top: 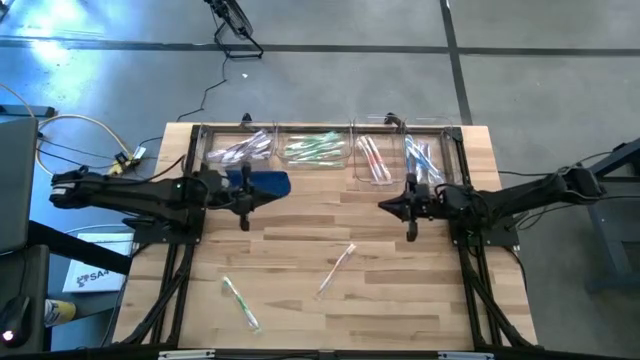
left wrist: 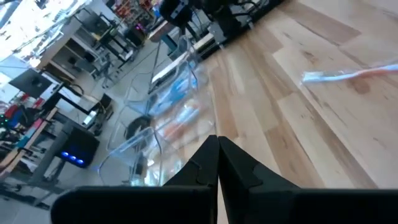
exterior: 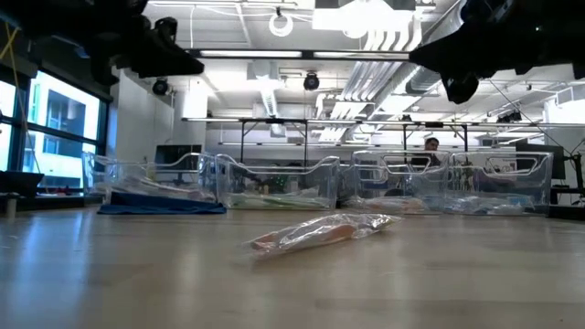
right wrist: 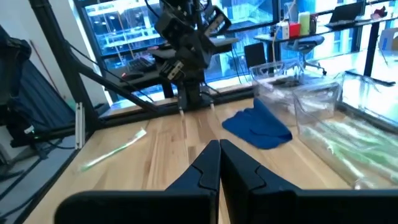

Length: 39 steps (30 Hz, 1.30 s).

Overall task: Pick & Place Toothbrushes
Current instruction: Put the orange toothbrush into the middle right transparent bin

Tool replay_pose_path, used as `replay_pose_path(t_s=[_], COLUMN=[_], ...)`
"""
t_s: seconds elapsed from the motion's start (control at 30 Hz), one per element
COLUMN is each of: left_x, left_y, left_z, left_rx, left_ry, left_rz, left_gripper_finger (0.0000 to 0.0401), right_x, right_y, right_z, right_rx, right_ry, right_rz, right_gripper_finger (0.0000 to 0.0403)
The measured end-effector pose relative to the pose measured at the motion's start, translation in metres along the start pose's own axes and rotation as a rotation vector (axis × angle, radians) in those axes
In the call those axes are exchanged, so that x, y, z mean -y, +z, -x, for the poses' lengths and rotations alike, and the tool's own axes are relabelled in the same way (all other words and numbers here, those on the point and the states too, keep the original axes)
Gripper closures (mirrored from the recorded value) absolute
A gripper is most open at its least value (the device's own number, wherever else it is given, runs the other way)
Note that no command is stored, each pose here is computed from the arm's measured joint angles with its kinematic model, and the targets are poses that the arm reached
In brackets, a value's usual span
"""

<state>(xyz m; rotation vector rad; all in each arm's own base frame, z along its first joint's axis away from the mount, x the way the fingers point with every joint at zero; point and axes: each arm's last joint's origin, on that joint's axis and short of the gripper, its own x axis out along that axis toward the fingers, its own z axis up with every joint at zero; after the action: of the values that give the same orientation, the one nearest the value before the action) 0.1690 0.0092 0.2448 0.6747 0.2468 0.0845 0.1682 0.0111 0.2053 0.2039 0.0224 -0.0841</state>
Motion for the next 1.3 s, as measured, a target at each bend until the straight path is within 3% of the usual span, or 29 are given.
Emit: replay_pose_path(t_s=[0.27,0.37,0.6,0.7,0.93,1.13,1.3], left_x=[0.002,0.002,0.002,0.002,0.003,0.004,0.004], left_y=[-0.006,-0.007,-0.009,-0.009,-0.011,-0.012,-0.012], left_z=[0.018,0.024,0.033,0.034,0.033,0.033,0.033], left_rx=[0.018,0.014,0.008,0.006,-0.010,-0.027,-0.028], left_ry=[0.014,0.011,0.006,0.004,-0.008,-0.023,-0.020], left_rz=[-0.001,-0.002,-0.006,-0.006,-0.009,-0.011,-0.012], left_gripper_finger=[0.0401,0.0401,0.0401,0.0401,0.0401,0.0401,0.0401], right_x=[-0.011,-0.019,-0.028,-0.031,-0.026,-0.021,-0.019], right_y=[0.011,0.017,0.020,0.022,0.030,0.014,0.000], right_z=[-0.040,-0.063,-0.110,-0.125,-0.149,-0.163,-0.172], right_rx=[-0.110,-0.205,-0.471,-0.548,-0.721,-0.809,-0.834], right_ry=[0.030,0.098,0.098,0.155,0.252,0.360,0.262], right_rz=[0.080,0.161,0.319,0.383,0.340,0.268,0.249], right_gripper_finger=[0.0401,0.0401,0.0401,0.0401,0.0401,0.0401,0.0400])
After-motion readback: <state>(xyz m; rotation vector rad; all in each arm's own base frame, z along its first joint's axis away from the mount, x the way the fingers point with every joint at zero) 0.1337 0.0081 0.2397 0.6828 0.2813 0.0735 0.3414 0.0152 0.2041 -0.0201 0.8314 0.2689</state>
